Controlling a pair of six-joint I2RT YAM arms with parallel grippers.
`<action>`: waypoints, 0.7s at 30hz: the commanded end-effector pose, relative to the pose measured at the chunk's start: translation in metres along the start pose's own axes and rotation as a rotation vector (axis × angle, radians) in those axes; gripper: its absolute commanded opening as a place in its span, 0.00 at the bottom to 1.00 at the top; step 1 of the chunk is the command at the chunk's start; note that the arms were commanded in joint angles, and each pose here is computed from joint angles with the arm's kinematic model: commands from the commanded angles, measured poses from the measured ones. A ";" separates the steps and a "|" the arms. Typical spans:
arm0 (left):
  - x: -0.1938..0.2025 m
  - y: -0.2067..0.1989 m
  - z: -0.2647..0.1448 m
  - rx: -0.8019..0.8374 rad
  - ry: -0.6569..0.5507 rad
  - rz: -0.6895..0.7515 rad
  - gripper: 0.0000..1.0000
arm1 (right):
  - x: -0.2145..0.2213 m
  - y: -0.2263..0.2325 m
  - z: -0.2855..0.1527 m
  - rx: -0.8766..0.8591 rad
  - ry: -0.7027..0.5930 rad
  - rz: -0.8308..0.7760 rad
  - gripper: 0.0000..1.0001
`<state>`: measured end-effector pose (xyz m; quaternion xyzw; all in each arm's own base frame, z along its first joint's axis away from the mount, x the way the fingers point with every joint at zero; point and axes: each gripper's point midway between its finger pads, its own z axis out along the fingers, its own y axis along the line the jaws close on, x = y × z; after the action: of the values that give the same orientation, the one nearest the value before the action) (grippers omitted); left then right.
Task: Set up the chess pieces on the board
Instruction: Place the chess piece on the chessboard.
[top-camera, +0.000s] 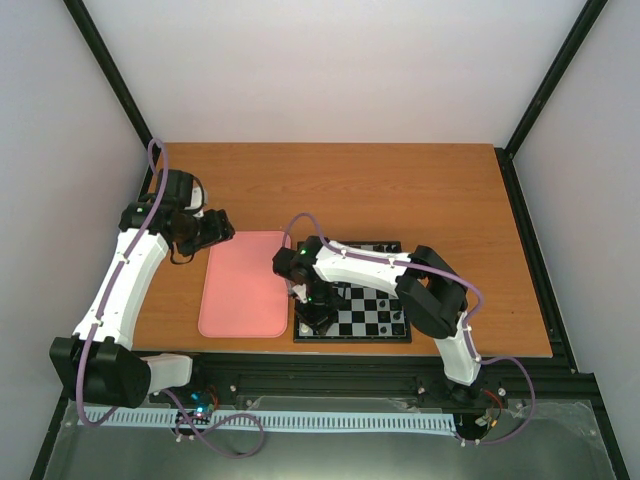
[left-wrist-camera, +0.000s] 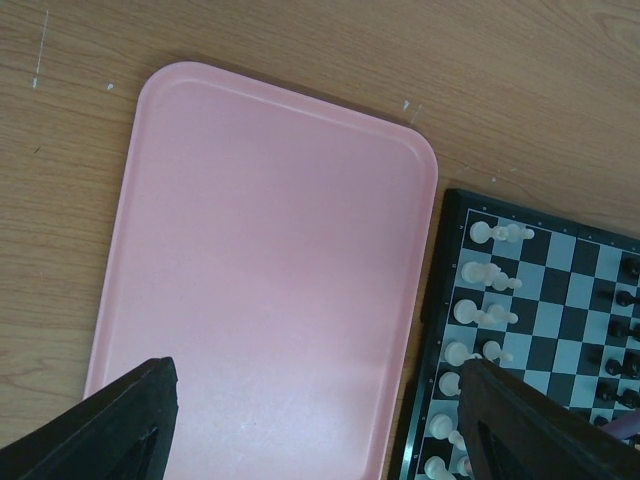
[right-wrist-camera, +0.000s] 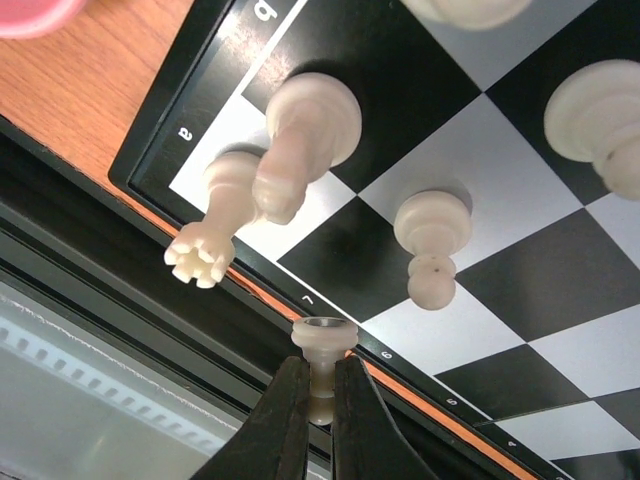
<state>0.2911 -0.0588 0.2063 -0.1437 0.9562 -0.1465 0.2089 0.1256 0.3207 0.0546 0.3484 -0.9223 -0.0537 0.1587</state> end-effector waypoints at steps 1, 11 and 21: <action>0.001 0.001 -0.006 -0.009 -0.011 0.031 0.79 | 0.005 0.004 0.008 0.001 0.042 -0.018 0.03; 0.002 0.004 -0.005 -0.021 -0.010 0.035 0.79 | 0.005 0.004 0.009 0.007 0.044 -0.022 0.11; 0.002 0.003 -0.005 -0.021 -0.012 0.035 0.79 | 0.002 0.004 0.004 0.018 0.026 -0.019 0.26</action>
<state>0.2911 -0.0561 0.2053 -0.1409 0.9575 -0.1377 0.2107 0.1216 0.3187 0.0509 0.3542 -0.9186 -0.0475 0.1688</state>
